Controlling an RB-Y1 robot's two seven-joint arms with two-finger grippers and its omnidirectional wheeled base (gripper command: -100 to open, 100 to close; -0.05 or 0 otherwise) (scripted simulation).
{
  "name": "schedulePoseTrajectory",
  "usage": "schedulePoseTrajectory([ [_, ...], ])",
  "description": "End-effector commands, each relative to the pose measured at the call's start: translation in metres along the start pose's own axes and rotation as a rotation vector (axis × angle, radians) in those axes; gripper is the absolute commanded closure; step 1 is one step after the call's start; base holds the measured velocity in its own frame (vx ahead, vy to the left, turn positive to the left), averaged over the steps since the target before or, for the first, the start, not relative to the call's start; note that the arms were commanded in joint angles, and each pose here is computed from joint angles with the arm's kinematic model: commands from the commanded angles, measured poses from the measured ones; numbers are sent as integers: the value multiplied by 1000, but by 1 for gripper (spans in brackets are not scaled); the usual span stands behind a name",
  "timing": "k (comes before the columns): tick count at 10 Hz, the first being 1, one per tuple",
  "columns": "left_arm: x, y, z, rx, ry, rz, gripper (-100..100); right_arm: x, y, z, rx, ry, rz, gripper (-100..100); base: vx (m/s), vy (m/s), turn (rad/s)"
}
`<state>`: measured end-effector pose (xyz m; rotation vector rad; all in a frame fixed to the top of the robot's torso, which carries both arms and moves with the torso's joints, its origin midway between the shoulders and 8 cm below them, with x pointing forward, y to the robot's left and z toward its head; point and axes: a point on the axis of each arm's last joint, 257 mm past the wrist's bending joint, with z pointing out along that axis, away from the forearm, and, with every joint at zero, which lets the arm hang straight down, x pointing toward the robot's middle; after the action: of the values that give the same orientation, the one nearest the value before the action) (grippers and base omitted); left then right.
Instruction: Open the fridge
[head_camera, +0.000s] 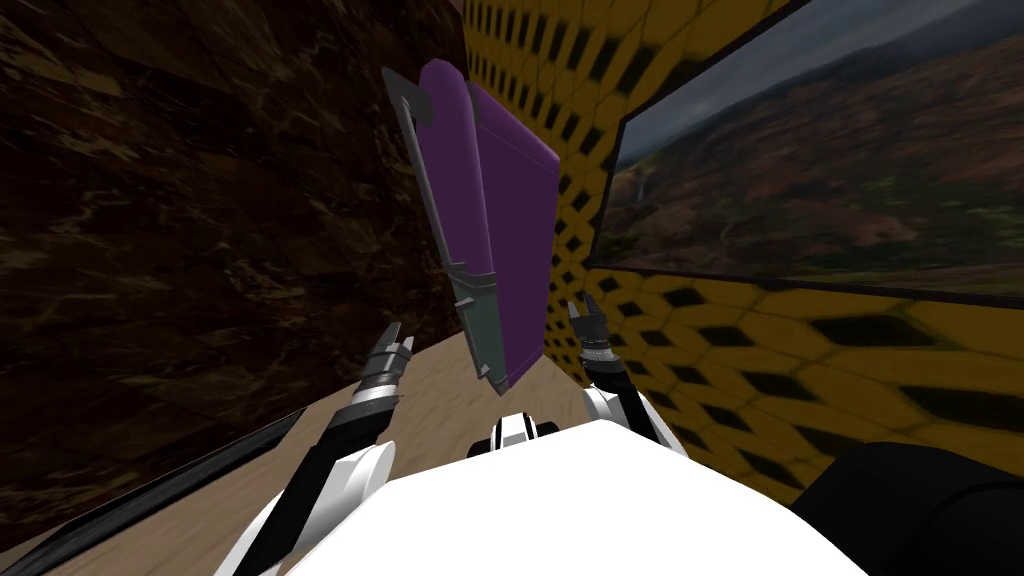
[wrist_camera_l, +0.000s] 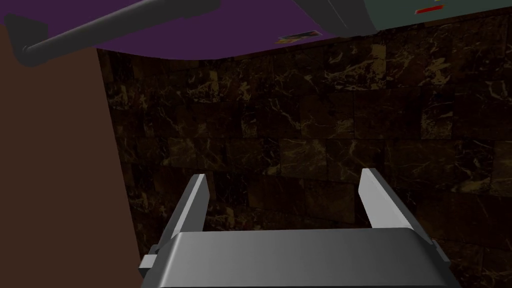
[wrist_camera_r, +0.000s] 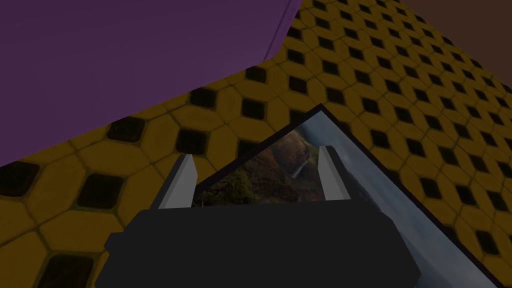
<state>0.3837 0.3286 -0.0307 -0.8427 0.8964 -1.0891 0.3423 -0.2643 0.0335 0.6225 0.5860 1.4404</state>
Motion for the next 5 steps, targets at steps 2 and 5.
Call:
schedulePoseTrajectory([
  [2,-10,18,2,-66,-19,-9,-100,0,0,0,0,0,0,0,168,-174,74],
  [5,-19,36,2,-128,-32,-14,-100,0,0,0,0,0,0,0,145,-152,82],
])
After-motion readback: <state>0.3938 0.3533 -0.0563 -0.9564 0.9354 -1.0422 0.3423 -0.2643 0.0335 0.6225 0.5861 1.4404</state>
